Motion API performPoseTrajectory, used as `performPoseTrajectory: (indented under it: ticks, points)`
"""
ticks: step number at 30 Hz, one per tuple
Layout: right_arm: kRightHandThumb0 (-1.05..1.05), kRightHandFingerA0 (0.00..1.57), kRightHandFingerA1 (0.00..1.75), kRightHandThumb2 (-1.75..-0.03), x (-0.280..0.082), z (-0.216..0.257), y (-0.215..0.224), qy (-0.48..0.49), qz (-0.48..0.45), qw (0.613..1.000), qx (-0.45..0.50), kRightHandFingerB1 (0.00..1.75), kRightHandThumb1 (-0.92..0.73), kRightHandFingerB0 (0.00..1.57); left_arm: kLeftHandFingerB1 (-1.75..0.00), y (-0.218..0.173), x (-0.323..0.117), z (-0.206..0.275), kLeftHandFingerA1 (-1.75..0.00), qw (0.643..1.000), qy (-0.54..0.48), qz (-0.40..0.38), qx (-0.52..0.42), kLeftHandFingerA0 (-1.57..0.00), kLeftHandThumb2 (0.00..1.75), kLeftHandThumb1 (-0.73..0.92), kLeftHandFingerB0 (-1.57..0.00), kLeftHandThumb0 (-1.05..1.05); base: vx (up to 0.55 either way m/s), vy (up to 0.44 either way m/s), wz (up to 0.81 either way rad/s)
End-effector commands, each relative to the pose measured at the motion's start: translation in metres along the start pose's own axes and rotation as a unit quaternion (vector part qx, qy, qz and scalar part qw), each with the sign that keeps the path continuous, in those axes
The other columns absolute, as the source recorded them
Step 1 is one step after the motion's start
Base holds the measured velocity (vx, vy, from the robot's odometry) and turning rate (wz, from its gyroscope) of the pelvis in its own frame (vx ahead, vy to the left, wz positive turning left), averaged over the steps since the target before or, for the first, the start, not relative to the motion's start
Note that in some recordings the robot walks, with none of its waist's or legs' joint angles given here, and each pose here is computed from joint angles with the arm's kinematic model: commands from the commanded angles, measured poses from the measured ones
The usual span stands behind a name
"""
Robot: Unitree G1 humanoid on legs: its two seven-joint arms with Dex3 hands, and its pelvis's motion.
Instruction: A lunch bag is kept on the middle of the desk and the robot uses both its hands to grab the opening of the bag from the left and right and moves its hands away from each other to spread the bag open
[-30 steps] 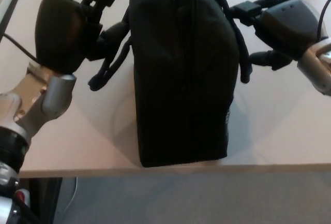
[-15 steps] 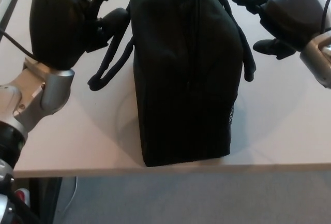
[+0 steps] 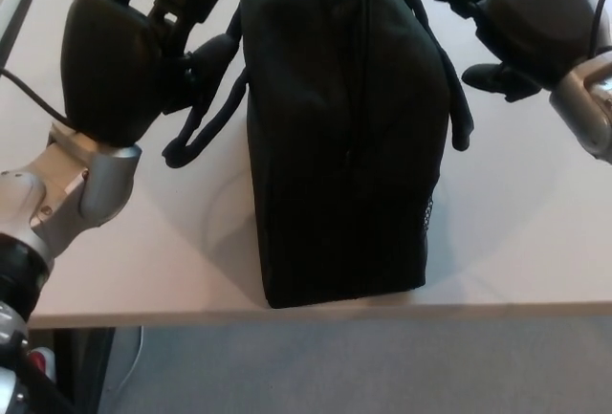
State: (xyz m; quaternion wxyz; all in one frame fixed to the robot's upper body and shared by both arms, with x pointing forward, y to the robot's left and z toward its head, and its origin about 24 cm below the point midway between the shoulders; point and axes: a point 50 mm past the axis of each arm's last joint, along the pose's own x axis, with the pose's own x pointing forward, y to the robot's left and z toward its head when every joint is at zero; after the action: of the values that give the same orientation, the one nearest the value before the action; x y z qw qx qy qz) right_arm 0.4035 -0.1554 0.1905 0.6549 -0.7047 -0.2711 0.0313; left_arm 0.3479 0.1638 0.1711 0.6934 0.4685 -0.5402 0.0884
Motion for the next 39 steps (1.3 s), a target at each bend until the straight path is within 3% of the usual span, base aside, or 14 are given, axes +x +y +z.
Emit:
performPoseTrajectory:
  ticks: [1,5,6,13,14,17,18,19,20,22,23,27,28,39]
  points:
    - [-0.41,0.33,0.35,-0.58,0.008,-0.008,-0.027,0.013,-0.066,0.998,0.003,0.31,-0.57,0.29,-0.31,0.003,-0.009,-0.004,-0.34,1.0,0.008,0.003,0.012,-0.43,0.55,0.52,-0.32,-0.09,0.0,0.0,0.0]
    - [-0.42,0.33,0.35,-0.58,0.011,-0.014,-0.044,0.026,-0.099,0.995,0.009,0.31,-0.56,0.28,-0.32,0.002,-0.011,-0.004,-0.34,1.0,0.01,0.003,0.017,-0.42,0.56,0.51,-0.34,-0.13,0.0,0.0,0.0]
    - [-0.4,0.34,0.35,-0.58,0.011,-0.016,-0.049,0.029,-0.111,0.993,0.022,0.31,-0.56,0.29,-0.5,0.002,-0.012,-0.004,-0.56,1.0,0.01,0.002,0.017,-0.3,0.85,0.35,-0.18,-0.08,0.0,0.0,0.0]
    - [-0.45,0.32,0.45,-0.71,0.012,-0.018,-0.067,0.039,-0.161,0.985,0.041,0.41,-0.45,0.28,-0.51,0.0,-0.014,-0.001,-0.56,1.0,0.01,-0.003,0.003,-0.31,0.85,0.34,-0.21,-0.06,0.0,0.0,0.0]
    - [-0.38,0.37,0.36,-0.56,0.012,-0.018,-0.067,0.038,-0.161,0.985,0.043,0.31,-0.55,0.31,-0.51,-0.001,-0.015,-0.001,-0.56,1.0,0.009,-0.003,0.003,-0.31,0.85,0.34,-0.2,-0.06,0.0,0.0,0.0]
    - [-0.39,0.38,0.36,-0.57,0.011,-0.017,-0.065,0.039,-0.156,0.986,0.04,0.31,-0.54,0.31,-0.5,-0.001,-0.015,0.0,-0.56,1.0,0.008,-0.003,0.003,-0.3,0.84,0.33,-0.18,-0.05,0.0,0.0,0.0]
    - [-0.42,0.37,0.35,-0.57,0.01,-0.017,-0.062,0.037,-0.148,0.988,0.034,0.31,-0.55,0.3,-0.32,-0.002,-0.015,0.001,-0.34,1.0,0.005,-0.002,-0.001,-0.43,0.55,0.5,-0.35,-0.06,0.0,0.0,0.0]
    - [-0.41,0.38,0.35,-0.57,0.009,-0.016,-0.058,0.034,-0.143,0.989,0.03,0.31,-0.55,0.32,-0.32,-0.002,-0.015,0.001,-0.34,1.0,0.005,-0.001,-0.001,-0.43,0.55,0.49,-0.34,-0.08,0.0,0.0,0.0]
    - [-0.48,0.31,0.44,-0.72,0.005,-0.013,-0.049,0.023,-0.128,0.991,0.018,0.4,-0.47,0.24,-0.51,-0.003,-0.015,0.001,-0.56,1.0,0.004,-0.001,-0.001,-0.3,0.84,0.32,-0.2,-0.05,0.0,0.0,0.0]
    - [-0.48,0.3,0.43,-0.72,0.002,-0.01,-0.038,0.007,-0.102,0.995,-0.002,0.4,-0.48,0.25,-0.51,-0.003,-0.015,0.001,-0.56,1.0,0.002,-0.001,-0.001,-0.3,0.84,0.33,-0.2,-0.06,0.0,0.0,0.0]
    - [-0.43,0.37,0.35,-0.57,0.0,-0.008,-0.033,0.001,-0.09,0.996,-0.014,0.3,-0.57,0.29,-0.51,-0.002,-0.015,0.001,-0.56,1.0,0.001,0.0,-0.001,-0.3,0.84,0.33,-0.2,-0.05,0.0,0.0,0.0]
    - [-0.48,0.32,0.44,-0.71,-0.006,0.0,-0.018,-0.024,-0.065,0.997,-0.038,0.4,-0.46,0.26,-0.5,-0.001,-0.016,0.002,-0.56,1.0,-0.006,0.011,-0.004,-0.3,0.84,0.33,-0.19,-0.05,0.0,0.0,0.0]
    - [-0.4,0.35,0.35,-0.58,-0.006,0.001,-0.016,-0.027,-0.058,0.998,-0.028,0.3,-0.56,0.28,-0.5,-0.001,-0.016,0.002,-0.55,1.0,-0.007,0.013,-0.002,-0.29,0.84,0.34,-0.18,-0.05,0.0,0.0,0.0]
    - [-0.4,0.39,0.36,-0.57,-0.028,0.028,0.0,-0.143,-0.006,0.986,-0.084,0.3,-0.55,0.28,-0.51,0.001,-0.016,0.002,-0.55,0.999,-0.024,0.034,-0.003,-0.27,0.87,0.36,-0.18,-0.04,0.0,0.0,0.0]
